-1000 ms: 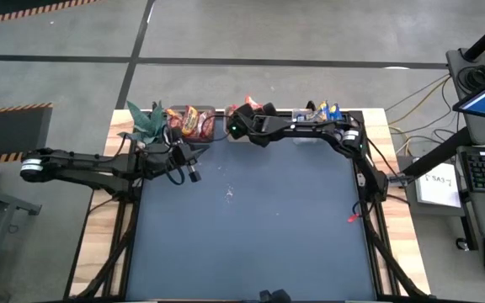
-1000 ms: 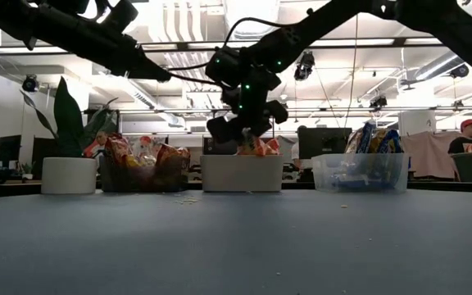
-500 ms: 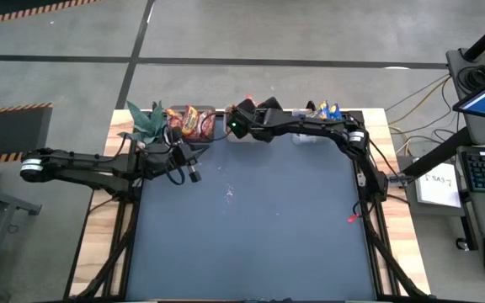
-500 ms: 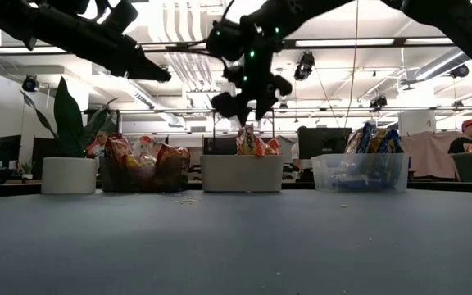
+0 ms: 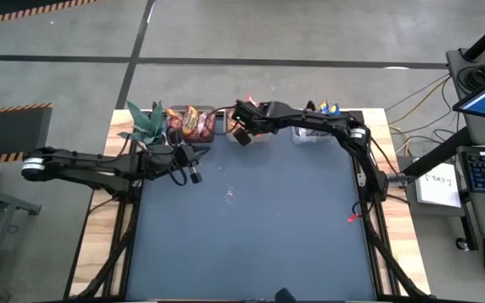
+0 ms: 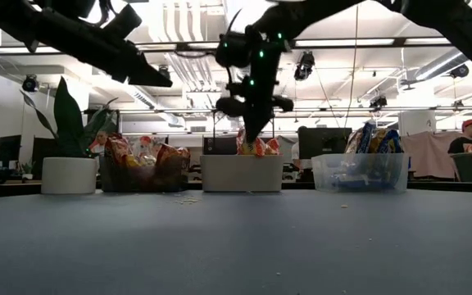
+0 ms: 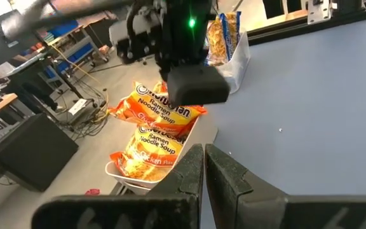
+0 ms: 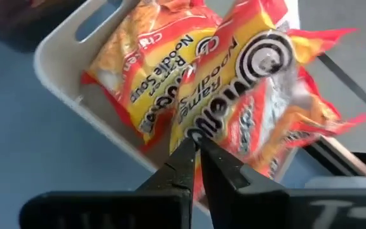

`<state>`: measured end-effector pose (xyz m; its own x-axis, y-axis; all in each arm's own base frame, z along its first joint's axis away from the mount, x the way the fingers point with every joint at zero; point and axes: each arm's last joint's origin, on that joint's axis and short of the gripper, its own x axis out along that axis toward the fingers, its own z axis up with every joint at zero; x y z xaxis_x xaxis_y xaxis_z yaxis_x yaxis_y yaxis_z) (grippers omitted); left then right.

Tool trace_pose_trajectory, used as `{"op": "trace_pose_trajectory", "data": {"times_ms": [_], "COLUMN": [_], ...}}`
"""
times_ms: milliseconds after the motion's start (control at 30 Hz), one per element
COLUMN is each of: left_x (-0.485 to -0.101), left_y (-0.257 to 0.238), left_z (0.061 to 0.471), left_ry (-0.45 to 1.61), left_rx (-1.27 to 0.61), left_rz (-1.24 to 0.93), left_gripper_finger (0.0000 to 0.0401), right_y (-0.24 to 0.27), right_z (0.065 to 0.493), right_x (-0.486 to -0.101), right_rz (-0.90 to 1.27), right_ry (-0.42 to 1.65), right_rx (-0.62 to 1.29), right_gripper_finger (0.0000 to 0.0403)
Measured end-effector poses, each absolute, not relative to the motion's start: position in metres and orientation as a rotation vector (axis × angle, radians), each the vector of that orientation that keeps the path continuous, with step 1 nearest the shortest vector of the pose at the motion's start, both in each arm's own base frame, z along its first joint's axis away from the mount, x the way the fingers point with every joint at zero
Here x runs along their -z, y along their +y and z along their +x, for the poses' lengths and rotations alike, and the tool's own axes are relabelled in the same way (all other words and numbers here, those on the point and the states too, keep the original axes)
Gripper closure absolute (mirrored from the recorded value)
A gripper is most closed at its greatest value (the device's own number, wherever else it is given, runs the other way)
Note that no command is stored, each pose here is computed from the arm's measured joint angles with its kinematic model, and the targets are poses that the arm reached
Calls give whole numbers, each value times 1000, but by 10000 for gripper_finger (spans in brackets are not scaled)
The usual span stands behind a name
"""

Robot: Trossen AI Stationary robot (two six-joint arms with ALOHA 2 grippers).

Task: Sort Maruchan noodles
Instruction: Put the orange noodle pack into the white bin, then return to Home Position

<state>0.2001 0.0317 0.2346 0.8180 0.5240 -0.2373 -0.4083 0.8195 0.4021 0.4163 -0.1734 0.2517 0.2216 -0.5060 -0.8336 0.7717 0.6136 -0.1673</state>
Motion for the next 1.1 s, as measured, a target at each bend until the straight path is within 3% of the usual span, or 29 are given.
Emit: {"op": "trace_pose_trajectory", "data": {"times_ms": [433, 667, 900, 1100], "left_x": [-233, -233, -231, -237], "left_y": [32, 31, 24, 17], "left_z": [201, 202, 185, 156], "left_ry": [359, 349, 422, 274], "left_rx": [-505, -479, -262, -147], "left_rz": [347, 340, 333, 281], "left_gripper_finger": [401, 401, 401, 401], "right_y": [-179, -169, -112, -63], "right_z": [420, 417, 407, 367], "right_x": [-200, -214, -248, -245], "right_rz": [390, 383, 120, -81], "right_ry": [887, 925, 905, 729], "right_rx": [895, 884, 657, 344], "right_gripper_finger": [394, 394, 394, 394]}}
